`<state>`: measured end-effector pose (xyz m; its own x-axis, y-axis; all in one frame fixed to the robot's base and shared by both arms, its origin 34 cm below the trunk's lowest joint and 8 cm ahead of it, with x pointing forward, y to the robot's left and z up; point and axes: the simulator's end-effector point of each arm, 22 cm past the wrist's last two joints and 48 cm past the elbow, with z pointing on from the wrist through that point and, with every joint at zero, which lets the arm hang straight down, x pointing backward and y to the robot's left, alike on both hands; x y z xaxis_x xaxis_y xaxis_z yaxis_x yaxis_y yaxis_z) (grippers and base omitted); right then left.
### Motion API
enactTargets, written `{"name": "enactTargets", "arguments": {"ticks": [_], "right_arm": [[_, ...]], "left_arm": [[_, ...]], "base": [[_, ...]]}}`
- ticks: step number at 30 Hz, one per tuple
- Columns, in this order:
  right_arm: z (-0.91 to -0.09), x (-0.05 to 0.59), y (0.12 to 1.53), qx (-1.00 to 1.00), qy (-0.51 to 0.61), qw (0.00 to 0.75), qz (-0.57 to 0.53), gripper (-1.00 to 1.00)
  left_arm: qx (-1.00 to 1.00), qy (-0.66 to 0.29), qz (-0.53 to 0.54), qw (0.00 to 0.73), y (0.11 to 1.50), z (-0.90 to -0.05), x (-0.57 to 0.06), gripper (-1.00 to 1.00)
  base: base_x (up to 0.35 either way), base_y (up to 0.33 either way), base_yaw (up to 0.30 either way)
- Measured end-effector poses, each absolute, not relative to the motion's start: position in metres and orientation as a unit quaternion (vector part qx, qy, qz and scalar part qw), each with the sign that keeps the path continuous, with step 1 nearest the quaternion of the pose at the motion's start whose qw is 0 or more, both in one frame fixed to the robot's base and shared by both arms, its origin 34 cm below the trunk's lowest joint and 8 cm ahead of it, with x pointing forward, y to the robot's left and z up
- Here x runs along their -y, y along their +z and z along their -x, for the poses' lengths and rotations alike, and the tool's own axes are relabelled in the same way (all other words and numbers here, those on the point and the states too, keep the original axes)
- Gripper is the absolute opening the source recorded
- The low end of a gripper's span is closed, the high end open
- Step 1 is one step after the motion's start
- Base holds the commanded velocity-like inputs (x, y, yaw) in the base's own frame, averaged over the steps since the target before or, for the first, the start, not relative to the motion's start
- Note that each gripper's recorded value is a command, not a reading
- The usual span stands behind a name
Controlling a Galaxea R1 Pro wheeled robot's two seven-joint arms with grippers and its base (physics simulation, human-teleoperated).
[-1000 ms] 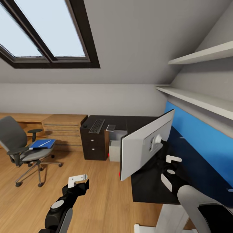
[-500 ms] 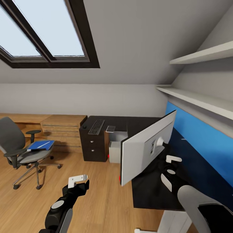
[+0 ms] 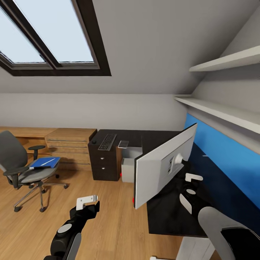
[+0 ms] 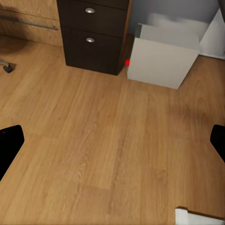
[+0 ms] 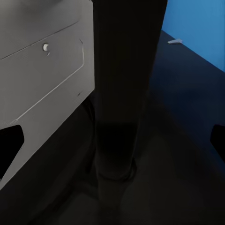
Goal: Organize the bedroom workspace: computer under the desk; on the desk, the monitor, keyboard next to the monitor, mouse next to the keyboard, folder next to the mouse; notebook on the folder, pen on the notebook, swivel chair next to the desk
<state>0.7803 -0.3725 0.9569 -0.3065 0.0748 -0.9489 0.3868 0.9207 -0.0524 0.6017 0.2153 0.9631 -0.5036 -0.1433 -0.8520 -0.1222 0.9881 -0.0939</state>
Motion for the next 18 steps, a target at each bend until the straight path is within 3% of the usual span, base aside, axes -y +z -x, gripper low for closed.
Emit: {"name": "enactTargets", "arguments": {"ticks": [12,18], "right_arm": [[-0.7803,0.3723,0.9570,-0.797,-0.137,0.571,-0.144,1.00],[-0.7796,0.3777,0.9577,-0.796,-0.140,0.571,-0.145,1.00]], "left_arm": [[-0.867,-0.010,0.076,0.492,0.9623,-0.6015,-0.2154,1.00],[-0.867,-0.010,0.076,0.492,0.9624,-0.6015,-0.2154,1.00]], "base": [[0.001,-0.076,0.000],[0.041,-0.166,0.000]]}}
